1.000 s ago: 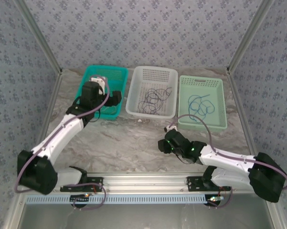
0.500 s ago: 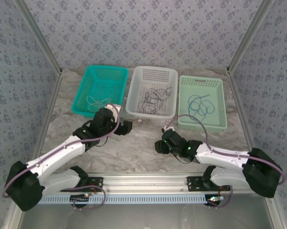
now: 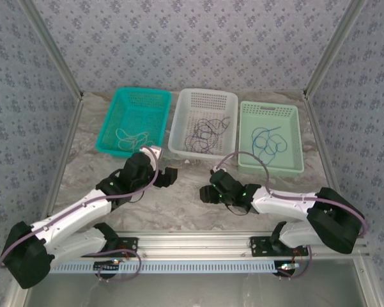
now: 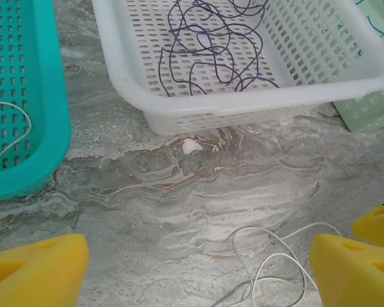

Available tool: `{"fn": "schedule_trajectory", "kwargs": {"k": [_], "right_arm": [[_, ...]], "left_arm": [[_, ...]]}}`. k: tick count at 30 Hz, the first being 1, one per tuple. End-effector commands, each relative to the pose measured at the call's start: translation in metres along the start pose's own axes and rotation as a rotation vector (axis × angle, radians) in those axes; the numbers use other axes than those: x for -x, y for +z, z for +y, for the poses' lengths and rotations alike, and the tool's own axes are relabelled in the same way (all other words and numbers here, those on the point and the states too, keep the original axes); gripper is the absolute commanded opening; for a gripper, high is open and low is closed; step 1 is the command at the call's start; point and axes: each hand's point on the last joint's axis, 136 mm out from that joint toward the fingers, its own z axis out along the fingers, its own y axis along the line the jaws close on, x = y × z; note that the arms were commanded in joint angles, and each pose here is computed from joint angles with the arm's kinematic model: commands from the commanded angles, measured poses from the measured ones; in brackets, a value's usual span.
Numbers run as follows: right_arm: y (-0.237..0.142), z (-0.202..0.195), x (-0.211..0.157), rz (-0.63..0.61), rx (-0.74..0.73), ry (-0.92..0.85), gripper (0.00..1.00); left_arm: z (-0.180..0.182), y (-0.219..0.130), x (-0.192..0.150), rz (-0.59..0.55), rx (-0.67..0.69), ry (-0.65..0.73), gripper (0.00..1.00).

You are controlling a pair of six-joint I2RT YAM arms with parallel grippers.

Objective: Untangle the cables

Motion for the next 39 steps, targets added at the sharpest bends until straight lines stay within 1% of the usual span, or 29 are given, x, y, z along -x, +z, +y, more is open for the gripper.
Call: {"fn": "schedule_trajectory", "kwargs": {"k": [1, 8, 14, 20, 22, 26, 29, 31, 33, 35, 39], "right_arm": [[-0.01, 0.006, 0.008, -0.02, 0.029, 0.041, 0.57], [-0.017, 0.008, 0.01, -0.025, 0.051, 0.078, 0.56], [-0.001, 0.018, 0.013, 0.009, 0.069, 0.107, 0.56], [0.019, 0.026, 0.012, 0.045, 0.076, 0.115, 0.52], [0.025, 0.023, 0.008, 0.069, 0.053, 0.113, 0.46], [0.028, 0.013, 0.005, 0.067, 0.009, 0.119, 0.24], [0.013, 0.008, 0.018, -0.009, -0.052, 0.07, 0.11], [-0.004, 0.008, 0.03, -0.071, -0.095, 0.023, 0.05], [-0.021, 0.009, 0.04, -0.11, -0.135, -0.041, 0.0], [-0.041, 0.013, 0.052, -0.16, -0.148, -0.108, 0.0], [-0.071, 0.025, 0.07, -0.227, -0.114, -0.199, 0.0]], "left_arm": [[0.0, -0.002, 0.005, -0.032, 0.004, -0.006, 0.89], [-0.002, -0.001, 0.004, -0.035, 0.003, -0.001, 0.89], [-0.005, 0.0, 0.004, -0.045, -0.008, 0.0, 0.9], [-0.006, -0.001, 0.004, -0.047, -0.004, 0.003, 0.9], [-0.006, -0.002, 0.005, -0.052, -0.003, 0.004, 0.9], [-0.006, -0.003, 0.005, -0.058, 0.0, 0.005, 0.9], [-0.005, -0.003, 0.003, -0.058, -0.001, 0.006, 0.91], [-0.004, -0.003, 0.002, -0.056, 0.005, 0.006, 0.91], [-0.004, -0.002, 0.0, -0.052, 0.006, 0.008, 0.91], [-0.003, 0.0, -0.001, -0.046, 0.006, 0.006, 0.91], [-0.011, 0.004, -0.003, -0.034, -0.03, 0.012, 0.91]]}}
